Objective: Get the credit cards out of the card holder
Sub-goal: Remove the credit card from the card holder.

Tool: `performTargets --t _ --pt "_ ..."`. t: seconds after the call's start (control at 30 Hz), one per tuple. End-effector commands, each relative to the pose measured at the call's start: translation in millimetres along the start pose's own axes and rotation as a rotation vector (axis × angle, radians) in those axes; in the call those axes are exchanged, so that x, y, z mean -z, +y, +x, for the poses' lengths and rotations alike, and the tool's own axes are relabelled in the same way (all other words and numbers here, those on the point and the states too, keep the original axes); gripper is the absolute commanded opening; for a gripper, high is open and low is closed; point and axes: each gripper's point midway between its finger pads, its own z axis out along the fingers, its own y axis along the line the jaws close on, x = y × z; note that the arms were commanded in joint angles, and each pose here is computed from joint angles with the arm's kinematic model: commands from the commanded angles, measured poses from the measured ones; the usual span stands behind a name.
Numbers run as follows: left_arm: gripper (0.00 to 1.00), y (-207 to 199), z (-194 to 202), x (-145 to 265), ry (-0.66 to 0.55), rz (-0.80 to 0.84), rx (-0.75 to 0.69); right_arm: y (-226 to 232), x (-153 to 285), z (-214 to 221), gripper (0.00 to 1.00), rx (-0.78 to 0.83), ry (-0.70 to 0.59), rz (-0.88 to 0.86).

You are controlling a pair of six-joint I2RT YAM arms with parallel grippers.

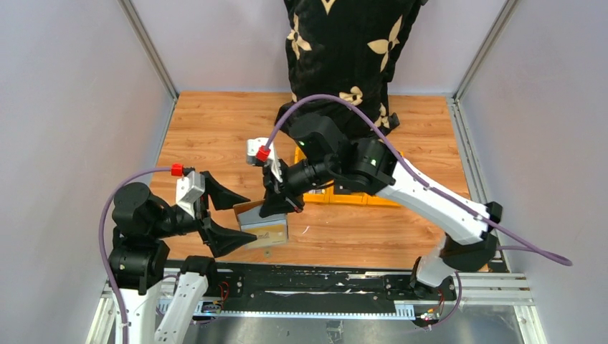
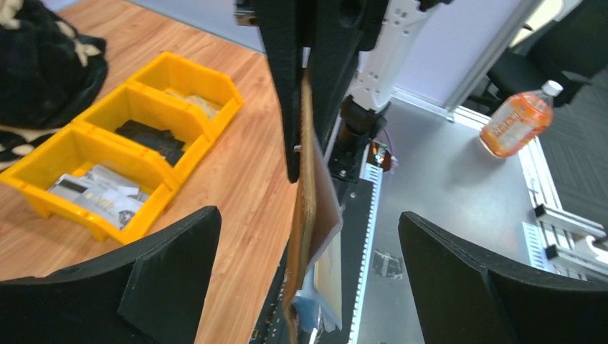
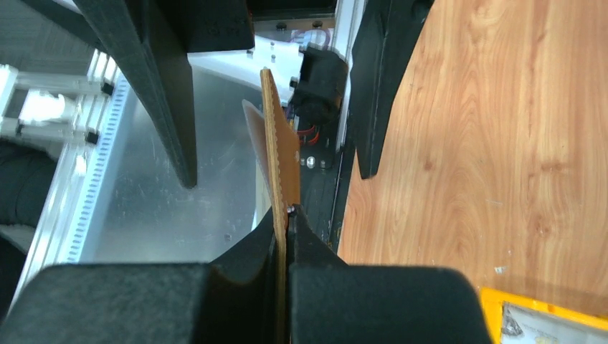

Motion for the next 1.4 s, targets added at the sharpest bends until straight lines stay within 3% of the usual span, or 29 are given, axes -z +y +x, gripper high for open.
performTargets --t 0.0,0.17,0.3,0.53,0.67,0.77,0.87,1.03,1.13,1.23,1.37 --pt "1.0 26.5 3.1 -0.4 -0.042 -0.151 0.077 8.5 35.5 -49.9 0.0 0.045 -0.352 0.097" --pt "1.0 19.8 -19.8 -4.5 -0.239 -0.107 0.153 21.3 80.3 -80.2 0.0 0.068 -0.731 0.153" --pt "0.98 16.1 -28.0 -6.1 -0.285 -0.071 0.266 22.2 89.3 -74.7 0.0 0.011 -0.832 0.157" --pt "0.81 -1.5 -43.9 -4.2 -0.29 -0.014 0.241 8.8 87.3 -68.3 0.0 -0.077 -0.941 0.175" --pt "0.61 -4.8 -39.2 -4.2 -0.273 0.003 0.234 -0.6 85.8 -63.6 0.0 -0.126 -1.01 0.185" --pt "0.29 -2.5 -33.5 -5.1 -0.257 0.006 0.22 -5.2 84.6 -61.1 0.0 -0.148 -1.033 0.191" --pt "0.14 6.7 -24.8 -6.7 -0.228 -0.024 0.237 -10.8 76.9 -54.3 0.01 -0.171 -0.997 0.205" --pt "0.01 17.3 -14.8 -5.3 -0.13 -0.085 0.132 -19.9 51.5 -24.9 0.42 -0.173 -0.733 0.228" --pt "0.0 16.4 -7.2 -2.7 -0.046 -0.083 0.073 -26.0 36.0 2.9 0.54 -0.166 -0.49 0.213" --pt "0.0 7.2 -1.9 -1.3 0.012 -0.024 0.049 -26.5 27.3 22.9 0.54 -0.184 -0.311 0.148" --pt "0.0 -1.2 -1.7 -0.5 0.022 0.019 0.041 -20.7 25.8 23.4 0.4 -0.168 -0.231 0.084"
